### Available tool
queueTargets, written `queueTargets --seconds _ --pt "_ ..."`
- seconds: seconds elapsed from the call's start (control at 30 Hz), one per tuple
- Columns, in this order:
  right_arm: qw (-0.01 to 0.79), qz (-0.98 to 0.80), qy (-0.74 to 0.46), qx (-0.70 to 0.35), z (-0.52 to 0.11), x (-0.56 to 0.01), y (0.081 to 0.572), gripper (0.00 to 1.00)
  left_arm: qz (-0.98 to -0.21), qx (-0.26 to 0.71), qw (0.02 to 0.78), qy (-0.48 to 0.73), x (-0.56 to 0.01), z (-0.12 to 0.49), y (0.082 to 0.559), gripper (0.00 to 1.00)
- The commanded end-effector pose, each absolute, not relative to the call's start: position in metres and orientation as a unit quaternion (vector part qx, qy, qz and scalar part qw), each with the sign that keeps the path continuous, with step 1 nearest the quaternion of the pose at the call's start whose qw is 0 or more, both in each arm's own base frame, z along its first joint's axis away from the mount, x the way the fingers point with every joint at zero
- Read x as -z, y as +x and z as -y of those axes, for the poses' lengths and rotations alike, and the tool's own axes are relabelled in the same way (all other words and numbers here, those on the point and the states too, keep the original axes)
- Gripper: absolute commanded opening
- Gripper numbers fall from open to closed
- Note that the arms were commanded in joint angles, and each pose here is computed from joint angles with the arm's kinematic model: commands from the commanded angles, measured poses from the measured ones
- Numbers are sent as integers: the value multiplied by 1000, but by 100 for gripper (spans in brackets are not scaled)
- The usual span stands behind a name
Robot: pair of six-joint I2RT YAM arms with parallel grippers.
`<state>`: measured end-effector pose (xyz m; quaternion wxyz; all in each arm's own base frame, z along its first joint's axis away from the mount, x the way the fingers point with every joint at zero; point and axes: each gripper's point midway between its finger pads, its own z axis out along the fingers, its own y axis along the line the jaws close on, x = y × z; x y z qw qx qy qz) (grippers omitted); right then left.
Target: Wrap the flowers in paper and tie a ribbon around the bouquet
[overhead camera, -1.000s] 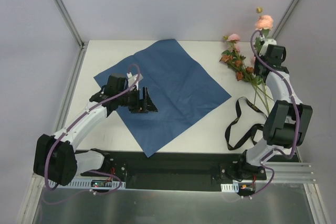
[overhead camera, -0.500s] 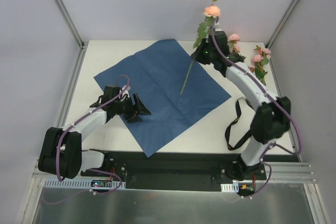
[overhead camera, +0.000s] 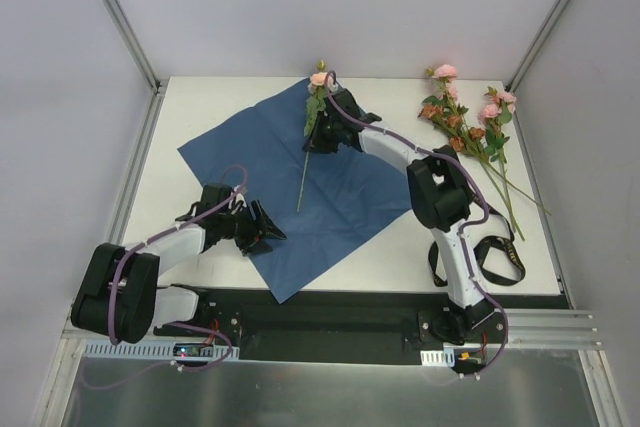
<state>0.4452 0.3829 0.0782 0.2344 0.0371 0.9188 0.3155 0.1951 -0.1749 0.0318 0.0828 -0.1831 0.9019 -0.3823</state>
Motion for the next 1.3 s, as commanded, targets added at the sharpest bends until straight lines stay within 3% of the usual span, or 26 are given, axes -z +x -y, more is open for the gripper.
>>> queueTargets --seconds 0.0,0.33,0.73,1.27 --pt "246 -898 23 -364 -404 -104 460 0 -913 343 74 -207 -12 162 172 59" --pt "209 -910 10 -358 -413 -61 450 1 -908 358 84 -202 -19 164 168 60" --pt "202 -909 -6 -366 -444 -48 433 3 -907 360 101 -194 -22 162 170 61" --pt "206 -926 32 -314 -439 -25 429 22 -903 365 118 -195 -27 162 172 63"
